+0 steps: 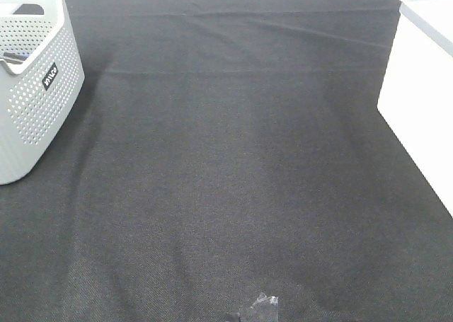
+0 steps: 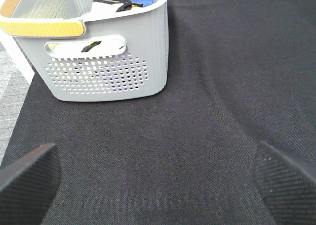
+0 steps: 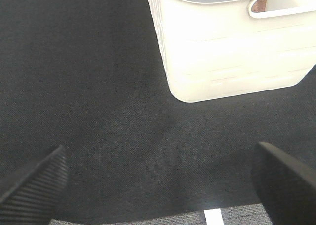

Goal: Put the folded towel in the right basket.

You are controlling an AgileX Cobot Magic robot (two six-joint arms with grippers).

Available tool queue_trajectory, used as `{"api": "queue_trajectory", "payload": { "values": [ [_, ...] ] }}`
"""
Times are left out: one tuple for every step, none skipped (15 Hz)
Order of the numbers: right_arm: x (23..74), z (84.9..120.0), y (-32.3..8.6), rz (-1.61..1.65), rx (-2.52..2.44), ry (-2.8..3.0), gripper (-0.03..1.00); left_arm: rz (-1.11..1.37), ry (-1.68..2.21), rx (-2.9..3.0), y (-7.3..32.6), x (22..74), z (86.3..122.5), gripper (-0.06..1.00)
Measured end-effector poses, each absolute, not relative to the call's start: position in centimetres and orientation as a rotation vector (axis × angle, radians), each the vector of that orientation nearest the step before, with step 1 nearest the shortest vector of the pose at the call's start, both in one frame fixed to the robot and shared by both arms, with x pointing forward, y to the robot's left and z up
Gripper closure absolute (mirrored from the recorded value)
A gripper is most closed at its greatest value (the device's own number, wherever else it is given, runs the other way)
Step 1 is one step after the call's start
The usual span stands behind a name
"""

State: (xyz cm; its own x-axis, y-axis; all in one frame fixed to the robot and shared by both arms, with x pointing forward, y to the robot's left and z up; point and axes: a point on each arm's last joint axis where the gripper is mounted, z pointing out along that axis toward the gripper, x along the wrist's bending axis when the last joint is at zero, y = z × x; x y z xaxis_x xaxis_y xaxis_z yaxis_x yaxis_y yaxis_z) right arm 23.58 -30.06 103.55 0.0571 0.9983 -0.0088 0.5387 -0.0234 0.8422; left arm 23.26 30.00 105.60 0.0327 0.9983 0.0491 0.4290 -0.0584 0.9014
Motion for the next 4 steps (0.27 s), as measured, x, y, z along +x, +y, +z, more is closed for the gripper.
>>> {"api": "queue_trajectory", "payload": {
  "values": [
    [23.58, 103.55, -30.06, 0.846, 1.647, 1.563, -0.01, 0.991, 1.485, 1.583, 30.0, 23.26, 105.6, -0.05],
    [23.58, 103.55, -30.06, 0.846, 1.647, 1.563, -0.01, 0.991, 1.485, 1.583, 30.0, 23.26, 105.6, -0.05],
    [23.58, 103.55, -30.06, 0.846, 1.647, 1.563, -0.01, 0.991, 1.485, 1.583, 30.0, 23.26, 105.6, -0.05],
    [23.58, 103.55, -30.06, 0.846, 1.647, 1.563, -0.01, 0.991, 1.485, 1.583, 30.0, 23.26, 105.6, -0.05]
  ]
}}
